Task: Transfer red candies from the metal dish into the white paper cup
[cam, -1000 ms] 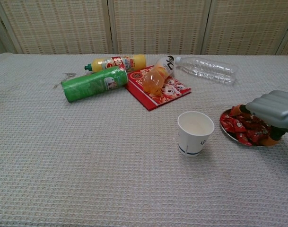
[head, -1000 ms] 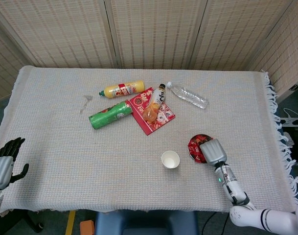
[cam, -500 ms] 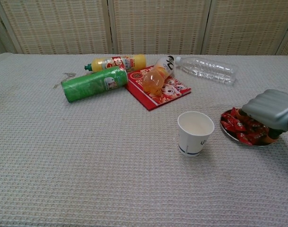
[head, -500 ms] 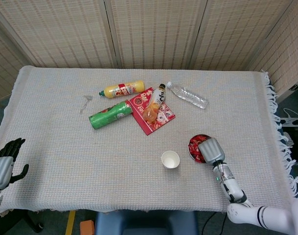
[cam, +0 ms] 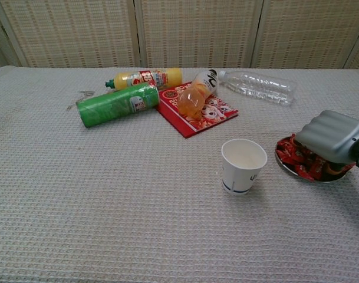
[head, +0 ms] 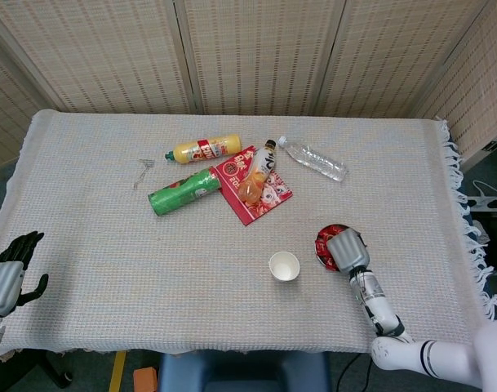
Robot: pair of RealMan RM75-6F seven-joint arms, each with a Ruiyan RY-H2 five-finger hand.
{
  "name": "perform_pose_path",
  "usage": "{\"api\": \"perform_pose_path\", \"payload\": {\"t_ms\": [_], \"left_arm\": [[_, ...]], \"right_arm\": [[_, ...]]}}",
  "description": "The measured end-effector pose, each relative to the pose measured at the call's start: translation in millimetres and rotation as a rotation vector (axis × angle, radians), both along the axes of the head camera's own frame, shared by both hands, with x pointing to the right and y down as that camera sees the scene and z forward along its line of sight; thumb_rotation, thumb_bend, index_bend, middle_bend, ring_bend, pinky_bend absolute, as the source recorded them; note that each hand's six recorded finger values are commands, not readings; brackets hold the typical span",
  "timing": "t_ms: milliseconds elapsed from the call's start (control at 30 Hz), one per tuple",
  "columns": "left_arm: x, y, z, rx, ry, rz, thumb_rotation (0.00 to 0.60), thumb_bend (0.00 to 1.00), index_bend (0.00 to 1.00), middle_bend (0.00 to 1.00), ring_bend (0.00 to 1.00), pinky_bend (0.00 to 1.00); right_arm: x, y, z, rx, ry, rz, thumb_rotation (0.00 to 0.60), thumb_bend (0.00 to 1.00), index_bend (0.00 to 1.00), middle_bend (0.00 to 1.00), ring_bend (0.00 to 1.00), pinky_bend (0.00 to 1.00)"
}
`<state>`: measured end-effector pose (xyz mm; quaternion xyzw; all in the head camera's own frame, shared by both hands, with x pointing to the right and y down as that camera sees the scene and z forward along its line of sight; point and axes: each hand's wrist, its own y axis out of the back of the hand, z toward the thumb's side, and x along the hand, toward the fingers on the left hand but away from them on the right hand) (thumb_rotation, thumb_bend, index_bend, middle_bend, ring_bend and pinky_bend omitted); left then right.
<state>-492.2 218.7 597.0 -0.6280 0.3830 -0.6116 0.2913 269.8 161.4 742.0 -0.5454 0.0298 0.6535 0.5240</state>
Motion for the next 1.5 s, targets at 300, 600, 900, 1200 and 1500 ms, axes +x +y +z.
{"api": "perform_pose_path", "payload": {"t_ms": [300,600,900,1200,1500], "left_arm": [[-1,0,0,-0.003,0.004,-0.003,0.6,0.46,0.0,0.0,0.0,0.19],[-2,-1,1,-0.011,0.007,-0.007,0.6,0.47,0.0,0.0,0.0,0.19],[-3,-2,1,-0.019,0.023,-0.013,0.6,0.47,0.0,0.0,0.0,0.19],[-3,-2,1,-0.023,0.042,-0.015,0.6,0.47,0.0,0.01,0.0,0.19],[-3,-3,-2,-0.016,0.059,-0.013,0.6,0.47,0.0,0.01,0.0,0.19]], "right_arm": [[-4,3,5,0.002,0.031,-0.048,0.6,0.36,0.65,0.66,0.6,0.97],[-8,3,8,0.021,0.022,-0.073,0.6,0.37,0.76,0.73,0.66,1.0],[-10,5,11,0.025,0.056,-0.111,0.6,0.37,0.83,0.76,0.68,1.0],[-14,7,14,0.043,0.108,-0.18,0.6,0.37,0.88,0.8,0.69,1.0],[-23,9,14,0.087,0.138,-0.243,0.6,0.37,0.94,0.81,0.71,1.0]]}}
